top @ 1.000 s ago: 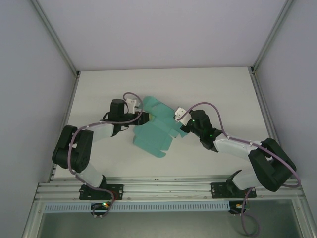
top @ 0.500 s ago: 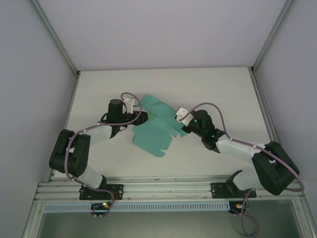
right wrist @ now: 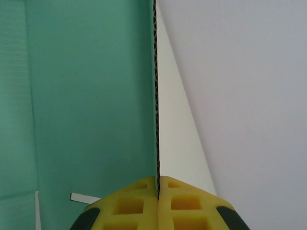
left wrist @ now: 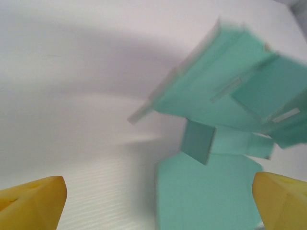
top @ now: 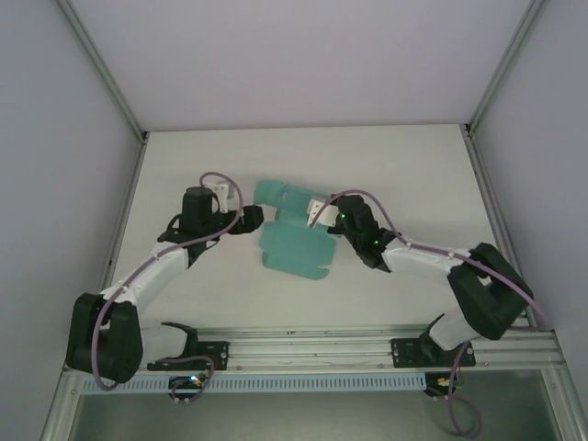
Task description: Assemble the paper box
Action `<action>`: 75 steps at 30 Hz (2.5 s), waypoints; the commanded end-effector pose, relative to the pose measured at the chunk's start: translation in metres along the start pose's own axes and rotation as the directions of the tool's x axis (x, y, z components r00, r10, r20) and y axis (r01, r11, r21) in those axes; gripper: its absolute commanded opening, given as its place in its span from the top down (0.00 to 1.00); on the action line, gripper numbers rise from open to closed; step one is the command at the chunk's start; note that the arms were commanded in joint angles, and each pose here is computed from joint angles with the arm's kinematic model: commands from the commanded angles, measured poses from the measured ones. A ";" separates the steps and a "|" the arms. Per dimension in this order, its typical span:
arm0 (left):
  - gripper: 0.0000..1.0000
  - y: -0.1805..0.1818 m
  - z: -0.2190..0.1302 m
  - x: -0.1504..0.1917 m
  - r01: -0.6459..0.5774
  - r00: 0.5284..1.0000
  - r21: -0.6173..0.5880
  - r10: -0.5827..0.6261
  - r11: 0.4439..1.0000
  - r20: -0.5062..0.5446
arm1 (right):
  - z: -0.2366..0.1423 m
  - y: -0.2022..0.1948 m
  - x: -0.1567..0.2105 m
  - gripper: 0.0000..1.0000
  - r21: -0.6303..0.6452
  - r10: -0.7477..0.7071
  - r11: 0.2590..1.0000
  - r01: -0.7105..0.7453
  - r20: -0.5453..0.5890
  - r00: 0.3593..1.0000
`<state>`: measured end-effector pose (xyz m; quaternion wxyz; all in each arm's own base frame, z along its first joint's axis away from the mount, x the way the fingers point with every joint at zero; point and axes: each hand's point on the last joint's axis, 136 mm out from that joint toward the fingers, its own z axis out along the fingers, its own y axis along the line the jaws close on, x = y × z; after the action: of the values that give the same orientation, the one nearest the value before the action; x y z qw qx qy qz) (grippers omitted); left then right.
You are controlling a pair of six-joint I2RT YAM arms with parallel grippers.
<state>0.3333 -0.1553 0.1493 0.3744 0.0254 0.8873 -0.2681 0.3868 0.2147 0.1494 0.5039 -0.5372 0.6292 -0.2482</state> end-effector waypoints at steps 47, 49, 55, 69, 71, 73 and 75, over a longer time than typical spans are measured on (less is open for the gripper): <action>0.49 -0.052 0.073 0.047 -0.189 0.969 0.330 0.230 0.925 -0.090 | 0.003 0.011 -0.008 1.00 0.122 -0.176 0.977 0.175 -0.007 0.984; 0.47 -0.061 0.073 0.054 -0.234 0.960 0.351 0.274 0.907 -0.067 | 0.001 0.015 -0.008 1.00 0.112 -0.192 0.975 0.192 -0.007 0.981; 0.47 -0.060 0.078 0.052 -0.319 0.945 0.306 0.327 0.897 0.026 | -0.006 0.031 -0.011 1.00 0.141 -0.235 0.962 0.232 0.001 0.972; 0.64 -0.062 0.094 0.055 -0.455 0.888 0.153 0.434 0.877 0.150 | -0.016 0.050 -0.013 1.00 0.151 -0.260 0.953 0.262 -0.032 0.965; 0.68 -0.061 0.098 0.053 -0.452 0.888 0.121 0.433 0.884 0.155 | -0.016 0.050 -0.014 1.00 0.144 -0.243 0.959 0.244 -0.031 0.970; 0.72 -0.061 0.102 0.051 -0.457 0.883 0.091 0.440 0.885 0.161 | -0.018 0.053 -0.016 1.00 0.124 -0.229 0.965 0.230 -0.025 0.973; 0.72 -0.061 0.108 0.051 -0.459 0.882 0.071 0.444 0.886 0.157 | -0.019 0.057 -0.017 1.00 0.105 -0.219 0.970 0.219 -0.016 0.976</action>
<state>0.3342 -0.2644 0.0701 0.4492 0.2416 0.8239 -0.2471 0.3517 0.2341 0.1176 0.4984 -0.5681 0.5453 -0.3626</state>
